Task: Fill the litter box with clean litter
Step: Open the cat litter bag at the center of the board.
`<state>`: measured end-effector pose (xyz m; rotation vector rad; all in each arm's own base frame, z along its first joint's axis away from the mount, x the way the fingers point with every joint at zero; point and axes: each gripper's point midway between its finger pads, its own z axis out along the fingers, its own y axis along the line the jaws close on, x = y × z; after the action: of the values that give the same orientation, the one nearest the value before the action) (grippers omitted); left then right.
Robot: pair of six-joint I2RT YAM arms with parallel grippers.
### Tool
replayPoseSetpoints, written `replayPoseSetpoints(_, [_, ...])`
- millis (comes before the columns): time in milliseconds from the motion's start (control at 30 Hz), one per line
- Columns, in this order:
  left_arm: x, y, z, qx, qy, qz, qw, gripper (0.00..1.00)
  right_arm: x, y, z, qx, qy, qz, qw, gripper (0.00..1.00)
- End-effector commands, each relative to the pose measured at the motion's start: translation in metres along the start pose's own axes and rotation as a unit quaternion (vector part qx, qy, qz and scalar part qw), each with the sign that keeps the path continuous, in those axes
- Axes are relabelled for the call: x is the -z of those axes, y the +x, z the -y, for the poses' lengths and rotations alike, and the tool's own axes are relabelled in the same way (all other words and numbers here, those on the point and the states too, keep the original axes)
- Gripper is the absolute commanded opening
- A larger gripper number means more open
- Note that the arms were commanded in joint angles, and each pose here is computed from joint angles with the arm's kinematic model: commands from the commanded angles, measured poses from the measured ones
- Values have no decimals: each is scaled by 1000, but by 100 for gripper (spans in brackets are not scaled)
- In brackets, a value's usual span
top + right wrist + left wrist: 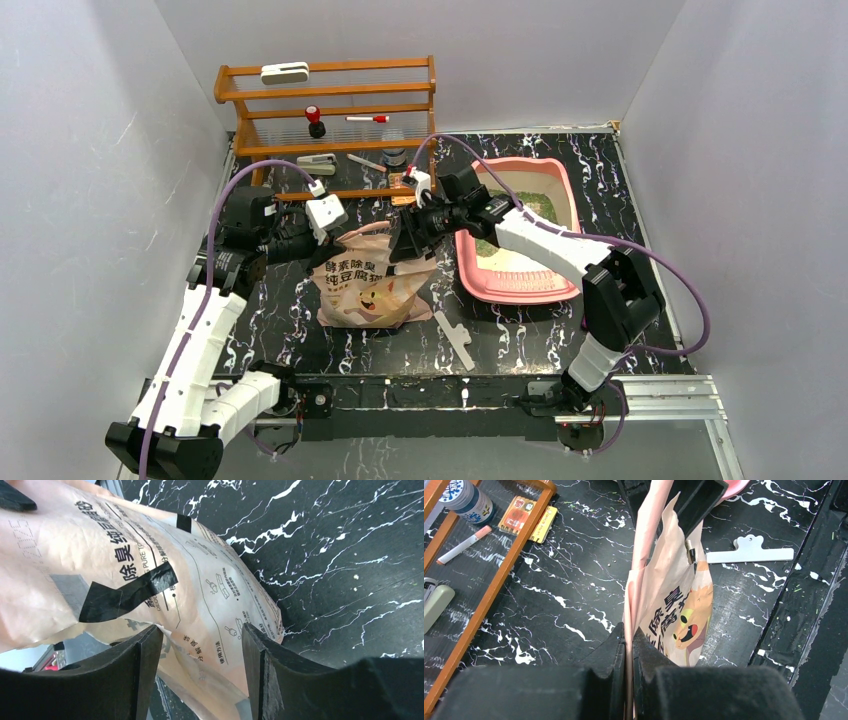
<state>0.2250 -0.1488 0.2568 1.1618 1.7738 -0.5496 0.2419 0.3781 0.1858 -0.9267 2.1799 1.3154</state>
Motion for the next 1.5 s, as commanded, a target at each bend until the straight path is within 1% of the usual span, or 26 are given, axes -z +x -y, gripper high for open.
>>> replayPoseSetpoints(0, [11, -34, -1, -43, -12, 58, 997, 0, 5, -9, -17, 35, -25, 6, 999, 69])
replayPoseSetpoints(133, [11, -36, -1, -40, -11, 61, 997, 0, 9, -10, -25, 47, -40, 19, 998, 69])
replayPoseSetpoints(233, [10, -37, -3, -41, -12, 62, 997, 0, 5, -4, -18, 42, -34, 11, 998, 68])
replayPoseSetpoints(333, [11, -39, -2, -41, -12, 64, 997, 0, -2, 5, 4, 18, 10, 2, 1000, 64])
replayPoseSetpoints(367, [12, -39, -1, -42, -12, 66, 997, 0, -3, 7, 9, 14, 24, 0, 1000, 61])
replayPoseSetpoints(400, [13, -39, -1, -43, -12, 67, 997, 0, -2, 8, 15, 15, 37, -2, 999, 57])
replayPoseSetpoints(500, [12, -37, 1, -37, -10, 65, 997, 0, 5, -6, 21, 27, 77, 11, 997, 36])
replayPoseSetpoints(567, [12, -35, 3, -35, -8, 63, 997, 0, 13, -25, 18, 41, 97, 38, 994, 21])
replayPoseSetpoints(600, [12, -34, 3, -35, -8, 62, 997, 0, 18, -37, 15, 46, 107, 57, 992, 11])
replayPoseSetpoints(633, [12, -34, 2, -37, -11, 61, 997, 0, 24, -49, 12, 50, 114, 76, 989, 5])
replayPoseSetpoints(700, [12, -33, -2, -41, -21, 56, 997, 0, 35, -71, 4, 70, 132, 119, 982, 1])
replayPoseSetpoints(800, [15, -37, -11, -50, -42, 55, 996, 0, 55, -95, -3, 99, 161, 192, 963, 0])
replayPoseSetpoints(933, [18, -47, -25, -65, -79, 70, 992, 0, 73, -96, -1, 108, 185, 268, 939, 0])
replayPoseSetpoints(1000, [18, -51, -29, -68, -86, 75, 991, 0, 73, -90, -2, 120, 178, 275, 937, 0])
replayPoseSetpoints(1067, [15, -50, -27, -65, -75, 77, 992, 0, 64, -81, 7, 122, 180, 229, 949, 0])
replayPoseSetpoints(1100, [13, -48, -26, -61, -71, 75, 993, 0, 62, -79, 6, 122, 174, 208, 955, 6])
replayPoseSetpoints(1167, [10, -43, -23, -53, -62, 73, 994, 0, 66, -75, 2, 124, 170, 181, 961, 32])
replayPoseSetpoints(1200, [10, -42, -22, -51, -61, 74, 994, 0, 74, -76, 0, 129, 177, 183, 958, 42])
replayPoseSetpoints(1267, [12, -41, -17, -53, -60, 77, 994, 0, 94, -80, -5, 149, 180, 207, 950, 62])
replayPoseSetpoints(1300, [13, -40, -16, -54, -60, 79, 994, 0, 102, -75, -3, 160, 182, 218, 946, 70])
replayPoseSetpoints(1333, [13, -41, -15, -54, -57, 81, 994, 0, 116, -84, -13, 183, 176, 246, 936, 76])
replayPoseSetpoints(1367, [13, -41, -13, -53, -54, 83, 994, 0, 123, -83, -21, 211, 162, 257, 929, 80])
replayPoseSetpoints(1433, [13, -42, -10, -54, -49, 86, 994, 0, 124, -72, -41, 268, 112, 248, 924, 82])
replayPoseSetpoints(1467, [13, -42, -10, -55, -47, 87, 994, 0, 121, -65, -49, 298, 87, 234, 921, 82])
